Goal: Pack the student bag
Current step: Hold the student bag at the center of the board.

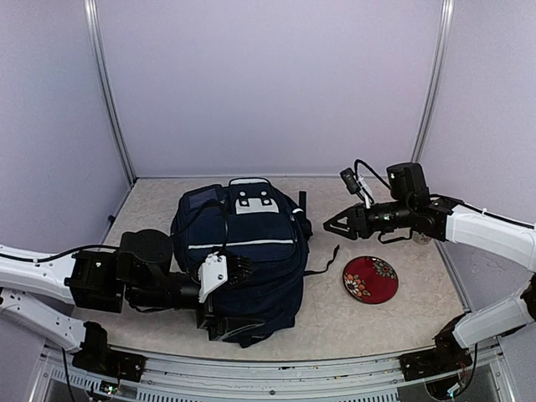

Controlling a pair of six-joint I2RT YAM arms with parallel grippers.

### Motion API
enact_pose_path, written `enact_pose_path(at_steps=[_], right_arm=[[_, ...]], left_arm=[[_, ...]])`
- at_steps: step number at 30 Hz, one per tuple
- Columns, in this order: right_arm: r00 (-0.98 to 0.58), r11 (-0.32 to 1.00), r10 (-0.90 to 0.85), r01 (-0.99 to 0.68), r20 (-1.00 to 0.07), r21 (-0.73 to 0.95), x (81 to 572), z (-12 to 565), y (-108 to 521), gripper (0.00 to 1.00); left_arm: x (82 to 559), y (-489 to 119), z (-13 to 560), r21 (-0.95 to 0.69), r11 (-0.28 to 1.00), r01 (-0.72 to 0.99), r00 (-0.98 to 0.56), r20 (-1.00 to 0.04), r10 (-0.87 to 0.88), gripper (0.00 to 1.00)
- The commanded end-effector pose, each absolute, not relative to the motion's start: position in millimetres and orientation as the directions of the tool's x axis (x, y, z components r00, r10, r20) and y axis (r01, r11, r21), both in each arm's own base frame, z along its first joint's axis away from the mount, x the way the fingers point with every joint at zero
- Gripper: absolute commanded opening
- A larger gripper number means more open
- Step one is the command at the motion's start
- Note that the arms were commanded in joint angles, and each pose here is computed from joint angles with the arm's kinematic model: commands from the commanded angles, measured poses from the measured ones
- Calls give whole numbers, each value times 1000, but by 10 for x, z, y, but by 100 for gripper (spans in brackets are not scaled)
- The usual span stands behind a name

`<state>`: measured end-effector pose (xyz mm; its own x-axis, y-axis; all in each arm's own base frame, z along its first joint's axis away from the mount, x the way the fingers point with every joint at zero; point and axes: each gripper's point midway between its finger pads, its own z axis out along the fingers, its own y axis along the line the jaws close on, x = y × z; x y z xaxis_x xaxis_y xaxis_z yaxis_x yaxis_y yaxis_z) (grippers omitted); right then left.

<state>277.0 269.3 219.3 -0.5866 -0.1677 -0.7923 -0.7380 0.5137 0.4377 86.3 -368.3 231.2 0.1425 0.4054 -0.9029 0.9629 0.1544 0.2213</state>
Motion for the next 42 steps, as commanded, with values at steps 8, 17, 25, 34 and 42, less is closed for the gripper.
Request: enact_pose_path(at_steps=[8,17,25,34,42], right_arm=[[-492,348,-336,-857,-803,379,3018,2241,3320,43],[-503,312,-313,-856,-806,413,3469,2177,3449,35],[-615,429,-255,-763,-746,483,3702,1779,3456,34],[-709,353,-230,-700,-667,621,3552,1500,3611,28],[-650,242,-301,-760,-698,603,2912,1634,3690,24]], left_arm=[[2724,-2999,2988,-82,708,702,-266,-951,154,91],[3311,-2270,2458,-193,871,452,-506,-860,72,95],[3134,-2648,2494,-160,764,625,-460,-866,195,95],[3293,-2790,2079,-104,787,609,-497,-823,275,99],[3374,-2123,1602,-130,886,445,-604,-774,190,99]])
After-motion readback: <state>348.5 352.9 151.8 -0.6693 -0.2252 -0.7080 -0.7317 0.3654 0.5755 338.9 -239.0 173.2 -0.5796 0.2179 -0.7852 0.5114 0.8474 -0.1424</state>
